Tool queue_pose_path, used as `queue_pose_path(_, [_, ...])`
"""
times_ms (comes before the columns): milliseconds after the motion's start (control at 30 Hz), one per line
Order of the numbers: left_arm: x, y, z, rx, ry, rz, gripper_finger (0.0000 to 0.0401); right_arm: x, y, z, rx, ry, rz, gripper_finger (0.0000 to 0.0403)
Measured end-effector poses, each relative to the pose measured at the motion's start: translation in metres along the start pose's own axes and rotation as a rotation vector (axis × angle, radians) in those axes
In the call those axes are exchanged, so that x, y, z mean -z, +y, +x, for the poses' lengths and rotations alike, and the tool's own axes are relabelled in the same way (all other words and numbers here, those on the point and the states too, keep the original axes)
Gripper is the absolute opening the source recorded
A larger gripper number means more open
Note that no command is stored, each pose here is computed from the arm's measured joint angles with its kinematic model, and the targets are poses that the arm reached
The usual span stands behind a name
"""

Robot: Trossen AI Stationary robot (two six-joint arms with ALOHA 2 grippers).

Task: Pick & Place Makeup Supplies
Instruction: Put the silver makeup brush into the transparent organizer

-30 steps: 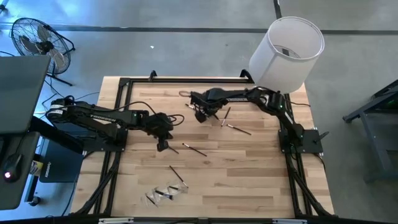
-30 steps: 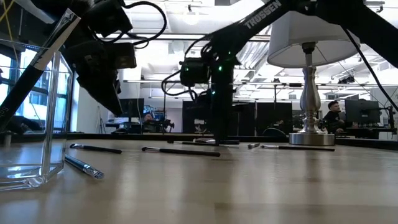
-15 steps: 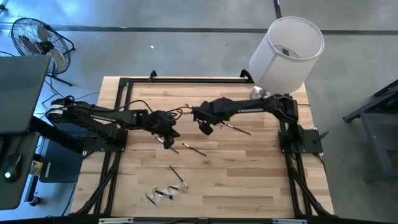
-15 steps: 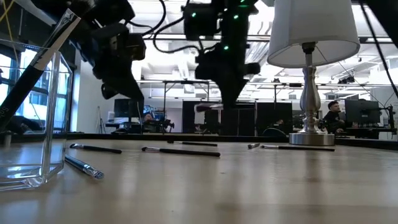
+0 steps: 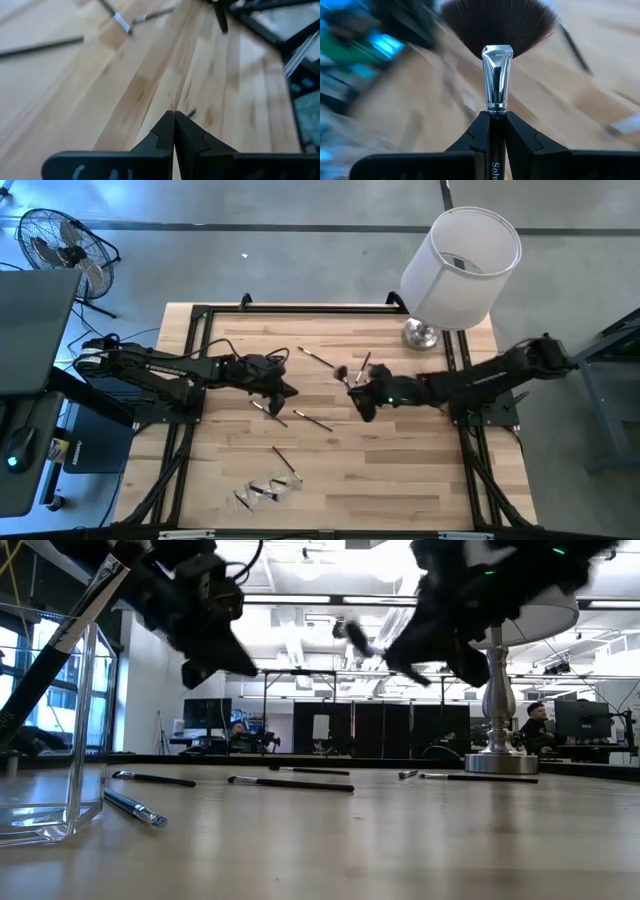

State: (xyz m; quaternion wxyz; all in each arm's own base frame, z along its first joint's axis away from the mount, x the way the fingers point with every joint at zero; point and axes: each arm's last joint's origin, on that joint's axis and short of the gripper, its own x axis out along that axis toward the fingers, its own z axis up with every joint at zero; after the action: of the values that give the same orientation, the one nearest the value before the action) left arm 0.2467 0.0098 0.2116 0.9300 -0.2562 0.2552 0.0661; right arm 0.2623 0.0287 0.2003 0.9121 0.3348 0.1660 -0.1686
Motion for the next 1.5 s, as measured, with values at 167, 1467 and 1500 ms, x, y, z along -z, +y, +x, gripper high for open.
queue_pose_path(167, [-0.008, -0.004, 0.000, 0.045, -0.081, 0.005, 0.0000, 0.025, -0.009, -0.024, -0.262, -0.334, -0.089, 0.0030])
queue_pose_path(1467, [0.021, 0.005, -0.003, 0.051, 0.304, -0.250, 0.0000, 0.098, 0.107, 0.127, -0.926, -0.441, -0.536, 0.0032])
queue_pose_path(1500, [0.022, 0.005, -0.003, 0.050, 0.316, -0.248, 0.0000, 0.100, 0.109, 0.133, -0.934, -0.437, -0.539, 0.0032])
